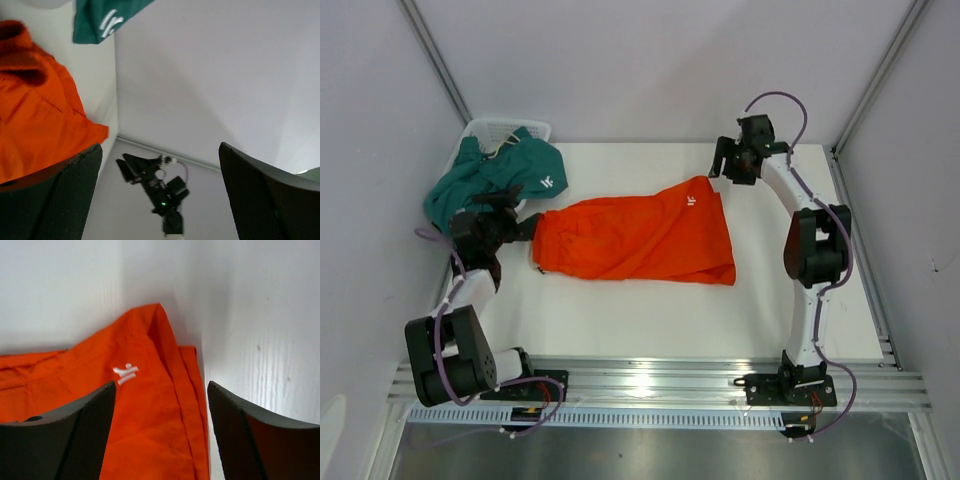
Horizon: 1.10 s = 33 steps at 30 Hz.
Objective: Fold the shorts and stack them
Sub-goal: Fold the shorts
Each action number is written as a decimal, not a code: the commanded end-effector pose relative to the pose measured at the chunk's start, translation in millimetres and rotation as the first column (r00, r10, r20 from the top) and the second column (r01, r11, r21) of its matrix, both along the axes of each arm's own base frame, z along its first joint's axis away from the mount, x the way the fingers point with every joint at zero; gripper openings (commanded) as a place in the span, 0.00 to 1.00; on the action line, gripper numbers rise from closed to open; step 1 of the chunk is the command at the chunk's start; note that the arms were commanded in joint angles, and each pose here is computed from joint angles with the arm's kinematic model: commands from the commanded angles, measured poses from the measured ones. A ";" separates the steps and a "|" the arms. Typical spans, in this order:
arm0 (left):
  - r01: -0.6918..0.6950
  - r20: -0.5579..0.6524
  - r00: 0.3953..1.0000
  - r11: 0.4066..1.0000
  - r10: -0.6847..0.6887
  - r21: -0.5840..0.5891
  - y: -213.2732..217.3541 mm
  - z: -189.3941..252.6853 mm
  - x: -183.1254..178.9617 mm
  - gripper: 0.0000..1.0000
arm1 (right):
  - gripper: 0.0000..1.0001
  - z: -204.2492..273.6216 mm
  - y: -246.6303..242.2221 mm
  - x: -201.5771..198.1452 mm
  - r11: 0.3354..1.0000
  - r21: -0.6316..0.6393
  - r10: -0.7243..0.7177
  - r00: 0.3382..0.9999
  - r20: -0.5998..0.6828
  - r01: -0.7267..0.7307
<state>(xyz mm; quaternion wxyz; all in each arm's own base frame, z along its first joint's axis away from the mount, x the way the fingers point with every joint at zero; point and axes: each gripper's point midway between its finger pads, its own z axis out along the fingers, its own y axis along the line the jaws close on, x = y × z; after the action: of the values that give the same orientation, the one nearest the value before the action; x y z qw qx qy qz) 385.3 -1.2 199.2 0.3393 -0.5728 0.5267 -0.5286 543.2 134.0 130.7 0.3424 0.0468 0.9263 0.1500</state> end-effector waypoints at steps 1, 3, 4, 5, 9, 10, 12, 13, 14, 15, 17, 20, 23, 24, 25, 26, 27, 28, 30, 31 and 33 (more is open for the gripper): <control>0.158 0.024 0.985 0.953 -0.170 0.257 -11.1 28.0 3.8 0.99 | 0.76 39.5 -10.5 -21.7 1.000 0.024 -0.013 0.999 0.053 0.011; 0.232 -0.036 0.971 0.904 -0.235 0.359 -14.5 24.6 0.5 0.99 | 0.74 42.2 -11.8 -39.3 0.999 0.031 -0.011 0.999 0.042 0.009; 0.256 -0.048 0.965 0.884 -0.258 0.390 -16.2 22.9 -2.4 0.99 | 0.70 22.6 -12.1 -52.0 0.999 0.037 -0.005 1.000 0.006 0.004; 0.276 -0.065 0.959 0.867 -0.274 0.415 -17.5 19.5 -5.4 0.99 | 0.69 27.5 -11.8 -59.0 0.999 0.044 -0.003 1.000 0.022 0.002; 0.354 -0.173 0.934 0.754 -0.312 0.553 -12.3 -2.0 -14.1 0.99 | 0.61 -4.2 -11.5 -77.5 0.998 0.065 0.000 1.000 -0.024 0.001; 0.368 -0.211 0.930 0.740 -0.302 0.564 -9.0 -4.3 -14.0 0.99 | 0.58 -10.0 -10.1 -80.4 0.998 0.070 0.007 0.999 -0.043 -0.004; 0.415 -0.258 0.910 0.687 -0.325 0.596 -8.0 -17.5 -11.0 0.98 | 0.55 -25.9 -9.1 -92.0 0.998 0.062 0.013 0.995 -0.095 -0.007; 0.452 -0.312 0.892 0.676 -0.328 0.582 -8.3 -28.2 -16.2 0.98 | 0.54 -29.4 -9.8 -96.1 0.998 0.056 0.007 0.995 -0.099 -0.002; 0.432 -0.314 0.902 0.655 -0.298 0.620 0.4 -18.6 -7.2 0.98 | 0.54 -44.1 -12.2 -110.5 0.999 0.049 -0.002 0.990 -0.138 0.009; 0.452 -0.342 0.892 0.627 -0.297 0.635 4.1 -25.9 -5.6 0.98 | 0.55 -39.2 -12.9 -118.1 0.999 0.051 -0.009 0.992 -0.128 0.016; 0.443 -0.375 0.894 0.600 -0.244 0.666 17.2 -23.3 -0.6 0.98 | 0.57 -42.0 -15.5 -129.4 0.998 0.054 -0.021 0.993 -0.118 0.027; 0.451 -0.400 0.889 0.583 -0.223 0.676 23.9 -27.2 4.4 0.98 | 0.59 -56.1 -23.7 -158.7 0.998 0.035 -0.052 0.985 -0.163 0.059; 0.447 -0.405 0.890 0.587 -0.212 0.675 27.5 -25.4 11.5 0.99 | 0.59 -68.3 -24.4 -178.6 0.998 0.037 -0.046 0.980 -0.194 0.054; 0.437 -0.397 0.895 0.579 -0.204 0.688 28.8 -19.7 15.6 0.98 | 0.58 -70.5 -23.6 -182.3 0.998 0.044 -0.043 0.979 -0.198 0.053; 0.441 -0.406 0.892 0.578 -0.199 0.686 29.2 -21.5 16.1 0.98 | 0.56 -72.5 -20.8 -189.4 0.997 0.057 -0.034 0.979 -0.202 0.047; 0.441 -0.410 0.891 0.580 -0.194 0.685 29.7 -21.7 16.9 0.98 | 0.55 -73.5 -19.7 -191.2 0.997 0.065 -0.030 0.980 -0.199 0.044; 0.437 -0.403 0.894 0.577 -0.195 0.691 27.8 -19.9 19.2 0.98 | 0.53 -73.6 -19.1 -192.9 0.996 0.074 -0.028 0.980 -0.197 0.043; 0.433 -0.397 0.897 0.574 -0.196 0.695 26.5 -18.4 20.7 0.98 | 0.53 -75.3 -16.8 -195.4 0.996 0.083 -0.020 0.980 -0.199 0.038; 0.440 -0.401 0.894 0.564 -0.200 0.699 21.3 -19.0 22.6 0.98 | 0.52 -76.5 -13.3 -195.4 0.995 0.093 -0.007 0.980 -0.201 0.026; 0.440 -0.406 0.893 0.562 -0.194 0.700 21.3 -20.3 23.5 0.98 | 0.50 -76.4 -11.2 -194.4 0.995 0.098 0.000 0.980 -0.199 0.020; 0.448 -0.411 0.889 0.562 -0.201 0.695 18.5 -22.5 23.6 0.98 | 0.46 -75.8 -9.2 -192.8 0.995 0.098 0.006 0.981 -0.192 0.013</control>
<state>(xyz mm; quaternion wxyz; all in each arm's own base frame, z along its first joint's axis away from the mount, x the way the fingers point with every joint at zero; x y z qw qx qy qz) 400.3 17.8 165.7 0.3508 -0.3480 0.8395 -0.2258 337.5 113.7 40.7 0.2173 0.0900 0.9576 0.1664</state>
